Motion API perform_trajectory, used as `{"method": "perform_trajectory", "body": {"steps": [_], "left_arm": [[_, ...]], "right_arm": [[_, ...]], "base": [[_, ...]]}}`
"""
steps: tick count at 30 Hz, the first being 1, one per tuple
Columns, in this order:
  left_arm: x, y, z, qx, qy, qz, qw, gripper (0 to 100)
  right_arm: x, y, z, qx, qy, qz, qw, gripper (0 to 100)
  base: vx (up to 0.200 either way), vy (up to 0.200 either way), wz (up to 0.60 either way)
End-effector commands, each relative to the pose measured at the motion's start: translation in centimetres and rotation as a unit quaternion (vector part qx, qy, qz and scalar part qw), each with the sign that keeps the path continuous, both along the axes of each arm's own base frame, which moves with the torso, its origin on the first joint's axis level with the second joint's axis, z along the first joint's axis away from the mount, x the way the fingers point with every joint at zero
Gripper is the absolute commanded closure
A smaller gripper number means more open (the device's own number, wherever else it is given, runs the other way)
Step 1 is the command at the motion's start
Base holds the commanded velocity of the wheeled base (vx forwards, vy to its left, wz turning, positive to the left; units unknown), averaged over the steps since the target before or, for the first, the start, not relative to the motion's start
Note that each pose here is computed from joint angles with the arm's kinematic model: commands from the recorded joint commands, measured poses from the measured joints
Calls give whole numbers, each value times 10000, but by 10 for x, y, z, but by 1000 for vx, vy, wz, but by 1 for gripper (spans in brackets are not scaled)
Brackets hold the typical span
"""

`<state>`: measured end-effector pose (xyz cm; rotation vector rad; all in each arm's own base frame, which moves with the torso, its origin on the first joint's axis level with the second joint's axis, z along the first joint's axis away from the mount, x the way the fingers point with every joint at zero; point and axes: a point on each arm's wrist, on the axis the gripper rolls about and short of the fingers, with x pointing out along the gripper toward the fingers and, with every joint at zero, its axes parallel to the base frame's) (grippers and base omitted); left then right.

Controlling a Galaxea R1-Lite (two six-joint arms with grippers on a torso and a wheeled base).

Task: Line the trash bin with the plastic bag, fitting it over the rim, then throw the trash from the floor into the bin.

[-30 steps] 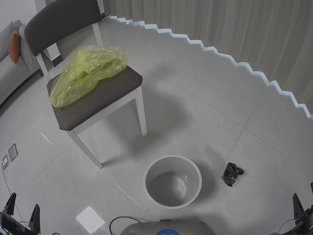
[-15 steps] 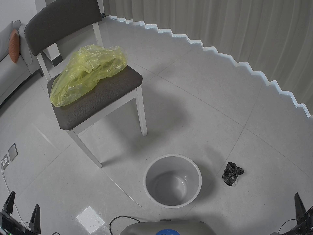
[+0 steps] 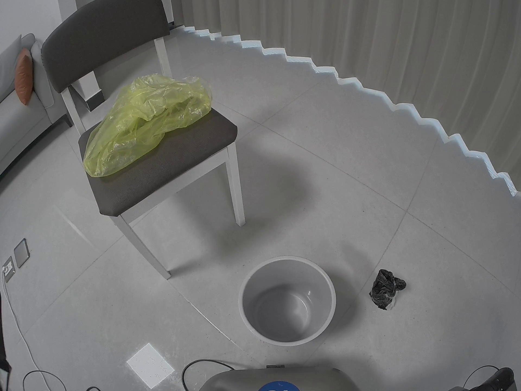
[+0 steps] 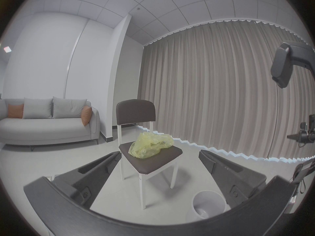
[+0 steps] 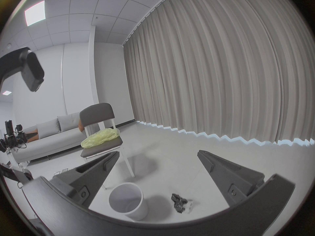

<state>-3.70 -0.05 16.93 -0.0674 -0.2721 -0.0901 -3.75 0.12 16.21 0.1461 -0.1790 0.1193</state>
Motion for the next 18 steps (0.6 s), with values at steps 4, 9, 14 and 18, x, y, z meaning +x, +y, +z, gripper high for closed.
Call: {"method": "perform_trajectory", "body": {"steps": [4,9,14,18], "left_arm": [[108,3,90,431,1435,859,9850,0],[157,4,111,444,1755,1120,9771,0],[194,4,113,474,2106,1125,9699,0],[222,5,104,512,2516,1164,9594,0]], "right_arm": [[93,1,110,-251,207,-179,9993,0],[113,1,104,-224,529,-452,9973,0],[123,1,104,-245,680,-419,9965,0],[123,1,102,-243,726,-395,9963,0]], "base": [[0,0,0],[0,0,0],[0,0,0],[0,0,0]]}}
